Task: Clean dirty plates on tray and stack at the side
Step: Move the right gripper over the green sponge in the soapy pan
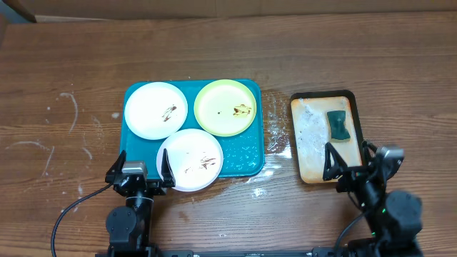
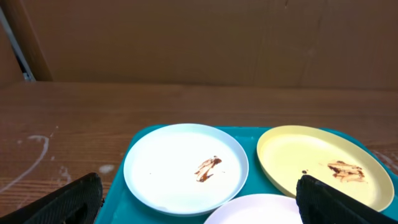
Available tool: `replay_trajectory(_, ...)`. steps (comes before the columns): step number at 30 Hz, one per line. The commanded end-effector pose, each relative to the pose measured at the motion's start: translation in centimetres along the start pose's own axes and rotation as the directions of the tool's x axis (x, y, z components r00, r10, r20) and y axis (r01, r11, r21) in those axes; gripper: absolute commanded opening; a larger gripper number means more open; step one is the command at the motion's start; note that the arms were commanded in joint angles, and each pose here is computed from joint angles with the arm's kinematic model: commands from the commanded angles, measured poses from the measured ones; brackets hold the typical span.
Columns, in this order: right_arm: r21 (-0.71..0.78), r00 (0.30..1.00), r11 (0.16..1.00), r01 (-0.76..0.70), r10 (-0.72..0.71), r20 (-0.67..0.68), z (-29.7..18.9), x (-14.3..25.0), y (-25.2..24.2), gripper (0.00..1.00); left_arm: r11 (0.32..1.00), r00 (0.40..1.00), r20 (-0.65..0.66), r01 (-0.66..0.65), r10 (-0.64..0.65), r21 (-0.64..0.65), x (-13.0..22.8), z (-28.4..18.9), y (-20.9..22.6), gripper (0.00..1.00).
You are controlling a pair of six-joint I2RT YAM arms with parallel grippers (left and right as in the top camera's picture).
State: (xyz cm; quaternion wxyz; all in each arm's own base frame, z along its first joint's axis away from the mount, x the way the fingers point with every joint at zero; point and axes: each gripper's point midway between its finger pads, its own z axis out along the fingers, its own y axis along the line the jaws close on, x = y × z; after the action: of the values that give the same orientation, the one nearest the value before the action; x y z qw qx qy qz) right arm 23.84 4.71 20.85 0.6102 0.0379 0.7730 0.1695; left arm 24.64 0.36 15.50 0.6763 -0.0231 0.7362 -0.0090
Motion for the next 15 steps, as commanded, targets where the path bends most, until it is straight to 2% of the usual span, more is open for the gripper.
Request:
replay_trajectory(1, -0.054, 0.995, 0.998, -0.042, 0.037, -0.096, 0.5, -3.1, 2.5, 1.00, 1.000, 1.000, 0.007, -0.015, 0.015, 0.005, -0.1, 0.0, 0.0, 1.00)
replay_trajectory(5, -0.061, 0.951, 0.994, -0.086, 0.063, -0.302, 2.2, -3.8, 4.0, 1.00, 1.000, 1.000, 0.007, -0.015, 0.015, 0.005, -0.1, 0.0, 0.0, 1.00)
replay_trajectory(6, -0.032, 0.904, 0.994, -0.109, 0.086, -0.419, 3.3, -3.6, 4.3, 1.00, 1.000, 1.000, 0.007, -0.015, 0.015, 0.005, -0.1, 0.0, 0.0, 1.00)
replay_trajectory(9, 0.044, 0.779, 0.989, -0.140, 0.138, -0.611, 4.7, -2.3, 4.3, 1.00, 1.000, 1.000, 0.007, -0.015, 0.015, 0.005, -0.1, 0.0, 0.0, 1.00)
replay_trajectory(12, 0.138, 0.613, 0.980, -0.142, 0.197, -0.765, 5.2, -0.5, 3.8, 1.00, 1.000, 1.000, 0.007, -0.015, 0.015, 0.005, -0.1, 0.0, 0.0, 1.00)
replay_trajectory(15, 0.195, 0.467, 0.974, -0.113, 0.226, -0.855, 5.8, 1.4, 3.2, 1.00, 1.000, 1.000, 0.007, -0.015, 0.015, 0.005, -0.1, 0.0, 0.0, 1.00)
